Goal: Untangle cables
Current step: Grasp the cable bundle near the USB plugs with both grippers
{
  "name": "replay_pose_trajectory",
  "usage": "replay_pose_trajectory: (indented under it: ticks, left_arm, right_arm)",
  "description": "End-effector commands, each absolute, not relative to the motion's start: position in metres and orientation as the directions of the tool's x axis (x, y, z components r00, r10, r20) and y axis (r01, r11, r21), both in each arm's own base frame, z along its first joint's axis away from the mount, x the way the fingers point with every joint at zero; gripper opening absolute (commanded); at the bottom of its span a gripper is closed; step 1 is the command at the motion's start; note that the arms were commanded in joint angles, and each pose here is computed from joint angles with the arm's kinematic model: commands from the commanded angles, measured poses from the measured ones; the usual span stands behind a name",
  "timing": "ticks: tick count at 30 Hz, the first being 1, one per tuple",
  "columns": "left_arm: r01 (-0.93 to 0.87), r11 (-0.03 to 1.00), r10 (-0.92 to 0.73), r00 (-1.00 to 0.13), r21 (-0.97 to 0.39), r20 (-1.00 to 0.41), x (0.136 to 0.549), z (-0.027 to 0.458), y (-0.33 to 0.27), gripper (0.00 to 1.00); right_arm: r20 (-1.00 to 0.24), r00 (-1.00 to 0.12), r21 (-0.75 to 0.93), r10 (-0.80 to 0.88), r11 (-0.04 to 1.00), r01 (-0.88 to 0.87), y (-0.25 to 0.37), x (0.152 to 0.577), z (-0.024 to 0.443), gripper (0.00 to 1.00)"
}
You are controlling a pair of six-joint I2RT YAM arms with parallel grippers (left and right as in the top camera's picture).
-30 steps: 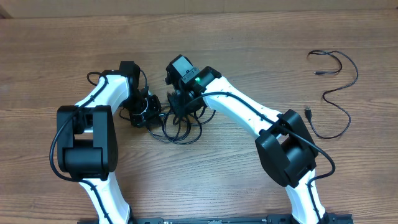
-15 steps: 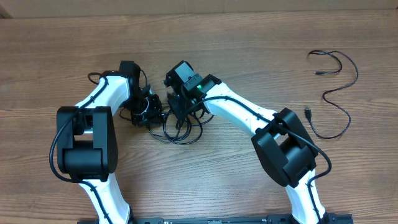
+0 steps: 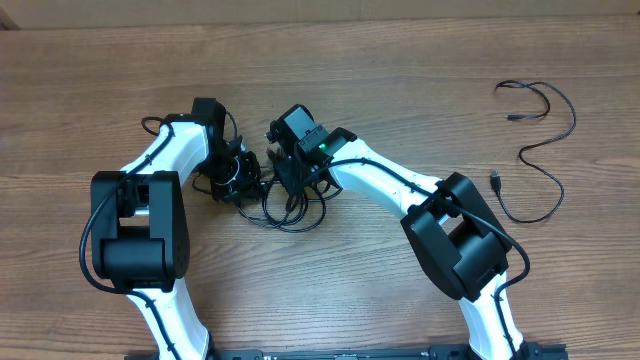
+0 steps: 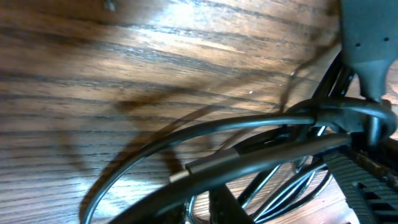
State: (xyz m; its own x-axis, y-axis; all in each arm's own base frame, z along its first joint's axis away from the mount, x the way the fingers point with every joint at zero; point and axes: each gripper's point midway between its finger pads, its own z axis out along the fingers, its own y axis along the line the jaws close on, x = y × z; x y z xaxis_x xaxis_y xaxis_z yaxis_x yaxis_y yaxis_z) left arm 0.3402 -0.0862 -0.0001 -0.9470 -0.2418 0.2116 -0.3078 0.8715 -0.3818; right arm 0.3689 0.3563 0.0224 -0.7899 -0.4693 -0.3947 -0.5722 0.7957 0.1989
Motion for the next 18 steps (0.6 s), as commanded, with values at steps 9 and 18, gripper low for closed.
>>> replay_pose_trajectory:
  ticks: [9, 18]
  left_arm:
    - [-0.116, 0.888, -0.060, -0.989, -0.445, 0.138, 0.342, 0.014, -0.088, 0.07]
    - [-0.014, 0.882, 0.029, -0.996, -0.470, 0.084, 0.356, 0.071, -0.091, 0.10]
  right_arm:
    - [-0.371, -0.800, 0.214, -0.473, 0.794, -0.569, 0.350, 0.365, 0.022, 0.04]
    - [-0.375, -0.784, 0.369, -0.495, 0.695, -0.616, 0.358, 0.358, 0.035, 0.04]
